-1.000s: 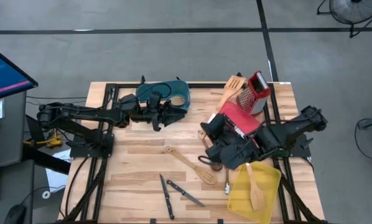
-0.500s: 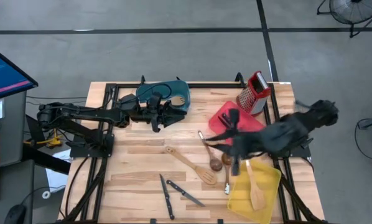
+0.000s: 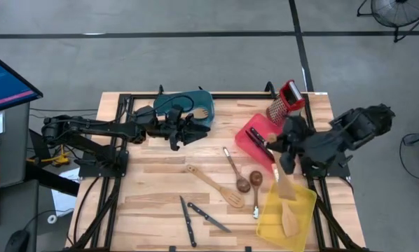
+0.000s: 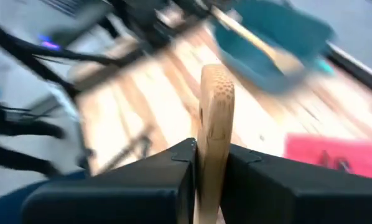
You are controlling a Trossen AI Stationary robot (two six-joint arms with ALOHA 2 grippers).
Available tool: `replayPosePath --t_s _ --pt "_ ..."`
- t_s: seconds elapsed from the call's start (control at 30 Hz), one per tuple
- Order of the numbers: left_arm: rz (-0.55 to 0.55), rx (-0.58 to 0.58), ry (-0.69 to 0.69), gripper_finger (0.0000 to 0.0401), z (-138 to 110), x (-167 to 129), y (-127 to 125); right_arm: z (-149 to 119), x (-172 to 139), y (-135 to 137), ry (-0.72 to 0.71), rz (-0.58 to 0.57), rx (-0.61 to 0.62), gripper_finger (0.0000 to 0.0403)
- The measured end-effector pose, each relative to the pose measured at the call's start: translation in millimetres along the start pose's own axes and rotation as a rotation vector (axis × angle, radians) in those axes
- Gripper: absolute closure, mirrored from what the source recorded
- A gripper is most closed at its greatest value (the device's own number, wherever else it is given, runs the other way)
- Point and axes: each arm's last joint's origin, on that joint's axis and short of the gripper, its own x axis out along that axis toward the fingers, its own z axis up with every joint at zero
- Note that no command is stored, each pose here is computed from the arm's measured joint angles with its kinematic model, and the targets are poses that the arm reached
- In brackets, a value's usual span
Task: Pick & Place Kitchen Items
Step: Put the wooden slotted spatula into the yellow bin
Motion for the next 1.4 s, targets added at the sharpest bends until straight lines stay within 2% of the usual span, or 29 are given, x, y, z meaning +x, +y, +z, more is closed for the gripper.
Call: replayPosePath --t_s 0.13,0.4,0.53,0.87,1.1,1.27,1.4 --pt "-0.002 0.000 0.001 0.0229 0 0 0 -13 6 4 0.074 -0.051 0.007 0.0371" --pt "-0.009 0.000 -0.013 0.0229 4 -3 -3 -53 31 4 0.150 0.069 0.004 0.0371" --pt "-0.018 0.010 -0.039 0.0229 16 -13 -13 -76 44 -8 0.120 0.180 0.058 0.0371" --pt "0.026 0.184 -0.088 0.0229 48 -58 -46 -137 70 -52 0.079 0.272 0.167 0.0371" --pt "0.066 0.255 -0.059 0.0229 51 -74 -54 -169 84 -72 0.112 0.257 0.230 0.0371" --pt "0.085 0.264 -0.033 0.0229 48 -74 -52 -182 90 -75 0.098 0.323 0.254 0.0371" --pt "0.089 0.262 -0.026 0.0229 48 -74 -52 -192 95 -79 0.102 0.333 0.268 0.0371"
